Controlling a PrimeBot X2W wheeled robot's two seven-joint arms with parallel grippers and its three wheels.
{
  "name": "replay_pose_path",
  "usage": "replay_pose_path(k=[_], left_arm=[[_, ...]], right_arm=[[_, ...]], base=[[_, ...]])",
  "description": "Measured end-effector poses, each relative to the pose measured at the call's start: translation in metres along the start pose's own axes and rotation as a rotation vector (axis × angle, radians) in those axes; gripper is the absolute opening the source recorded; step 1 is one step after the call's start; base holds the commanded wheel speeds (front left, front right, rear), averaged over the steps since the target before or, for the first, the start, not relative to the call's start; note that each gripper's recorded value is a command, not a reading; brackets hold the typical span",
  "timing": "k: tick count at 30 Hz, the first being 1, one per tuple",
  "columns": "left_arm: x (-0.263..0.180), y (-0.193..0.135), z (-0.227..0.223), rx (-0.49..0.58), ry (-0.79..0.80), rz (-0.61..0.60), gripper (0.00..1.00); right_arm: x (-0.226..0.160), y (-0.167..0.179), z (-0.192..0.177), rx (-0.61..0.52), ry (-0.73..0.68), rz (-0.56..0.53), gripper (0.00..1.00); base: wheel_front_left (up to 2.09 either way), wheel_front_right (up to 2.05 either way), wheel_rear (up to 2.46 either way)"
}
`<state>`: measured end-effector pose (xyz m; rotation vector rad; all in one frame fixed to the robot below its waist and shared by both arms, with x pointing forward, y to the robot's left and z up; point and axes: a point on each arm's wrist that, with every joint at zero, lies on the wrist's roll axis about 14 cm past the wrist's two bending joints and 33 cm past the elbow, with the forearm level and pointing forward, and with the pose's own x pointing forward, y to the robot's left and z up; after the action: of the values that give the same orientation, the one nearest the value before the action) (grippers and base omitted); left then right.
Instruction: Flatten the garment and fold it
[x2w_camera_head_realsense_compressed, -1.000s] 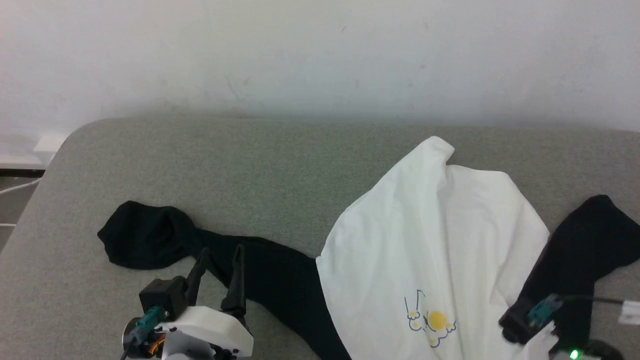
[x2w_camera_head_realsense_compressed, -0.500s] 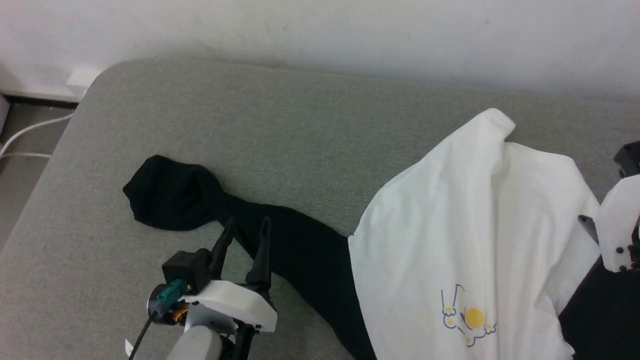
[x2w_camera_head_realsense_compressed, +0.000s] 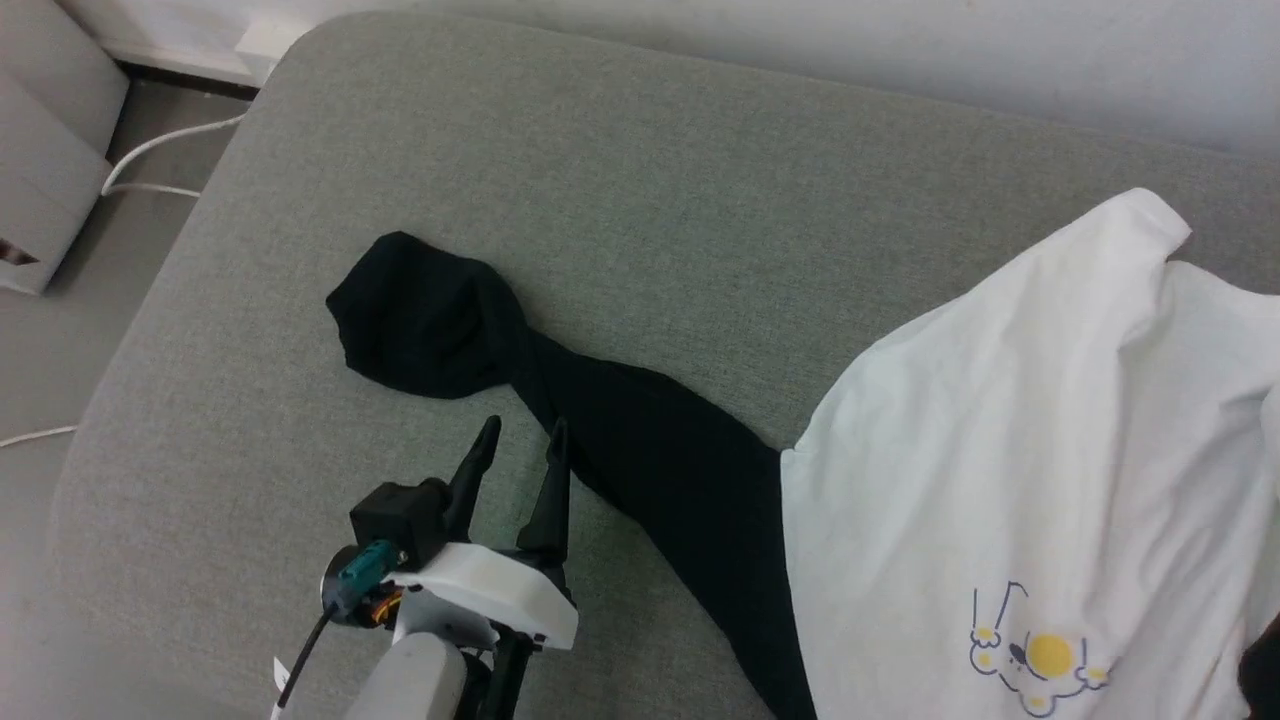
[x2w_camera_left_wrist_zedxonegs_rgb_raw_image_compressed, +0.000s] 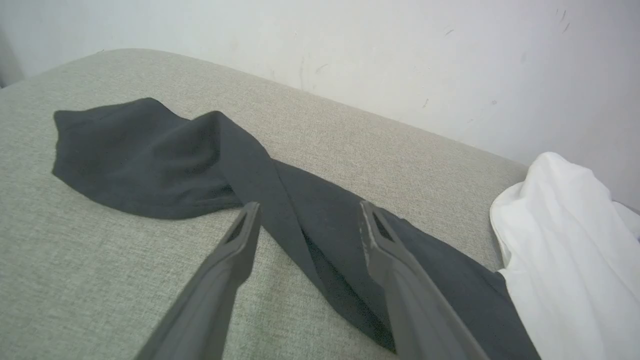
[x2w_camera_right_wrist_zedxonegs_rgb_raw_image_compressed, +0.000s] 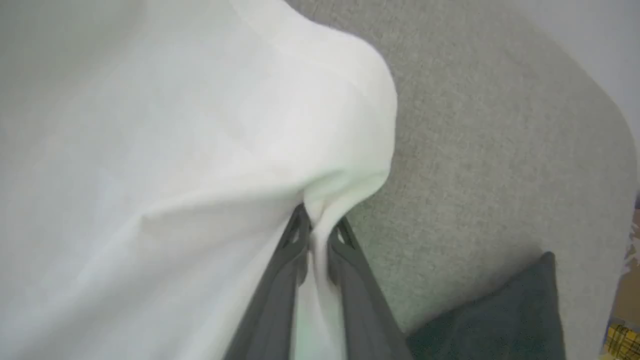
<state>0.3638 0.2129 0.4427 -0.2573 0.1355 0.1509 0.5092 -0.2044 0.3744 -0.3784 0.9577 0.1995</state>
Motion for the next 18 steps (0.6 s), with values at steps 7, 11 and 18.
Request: replay_pose_path(k=[7,11,18], left_arm=[[0.005,0.001,0.003,-0.001,-0.011,0.008,1.0],[0.007,0.001,0.004,0.002,-0.013,0.004,1.0],[0.01,-0.004,0.005,0.002,-0.02,-0.013,1.0]], right_arm=[[-0.006,-0.034,0.076,-0.138,-0.271,-0.137,0.0],[-0.009,-0.047,0.102,-0.191,-0.351,-0.194,0.0],[0.01,-0.025,0.071,-0.149,-0.306,-0.131,1.0]], base=[[0.0,0.0,0.0],[0.0,0.0,0.0],[0.0,0.0,0.0]])
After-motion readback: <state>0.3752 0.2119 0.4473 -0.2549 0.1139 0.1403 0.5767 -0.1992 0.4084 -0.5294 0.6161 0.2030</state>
